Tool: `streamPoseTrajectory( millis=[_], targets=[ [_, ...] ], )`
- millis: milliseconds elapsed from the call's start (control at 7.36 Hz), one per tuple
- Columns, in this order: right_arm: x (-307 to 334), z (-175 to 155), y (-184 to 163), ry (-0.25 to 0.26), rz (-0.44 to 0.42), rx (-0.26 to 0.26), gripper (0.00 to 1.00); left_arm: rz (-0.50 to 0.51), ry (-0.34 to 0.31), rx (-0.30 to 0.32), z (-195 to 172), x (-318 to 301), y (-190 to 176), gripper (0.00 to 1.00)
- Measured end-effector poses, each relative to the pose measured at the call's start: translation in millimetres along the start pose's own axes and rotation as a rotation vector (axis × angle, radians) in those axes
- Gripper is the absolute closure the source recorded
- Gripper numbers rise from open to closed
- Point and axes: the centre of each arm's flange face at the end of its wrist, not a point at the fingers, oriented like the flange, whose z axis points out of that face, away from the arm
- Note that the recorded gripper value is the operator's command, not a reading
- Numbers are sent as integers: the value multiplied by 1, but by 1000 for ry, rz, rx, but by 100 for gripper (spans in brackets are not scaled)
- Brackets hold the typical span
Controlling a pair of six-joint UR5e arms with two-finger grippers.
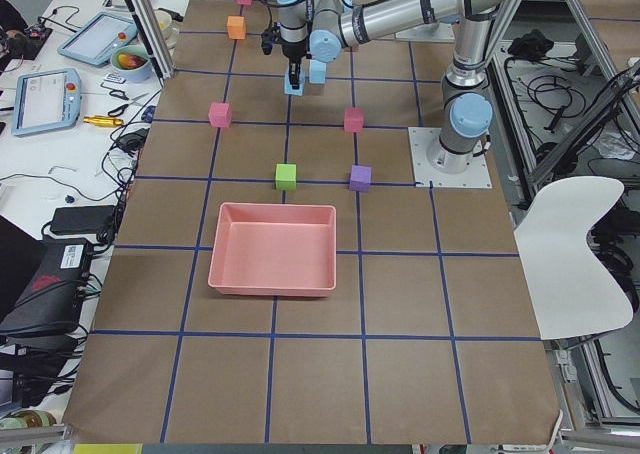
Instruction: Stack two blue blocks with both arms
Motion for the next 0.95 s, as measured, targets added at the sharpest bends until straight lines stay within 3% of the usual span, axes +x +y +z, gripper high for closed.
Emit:
streamPoseTrajectory(
  millis=[272, 543, 951],
  targets=[
    [56, -52, -8, 19, -13, 25, 0, -55, 4, 0, 0, 46, 14, 100],
    [78, -88, 6, 45, -12, 25, 0, -102, 4, -13, 12, 99, 33, 100],
    [104, -119, 8, 54, -31, 15, 0, -113, -3, -33, 46, 156, 51, 100]
  ],
)
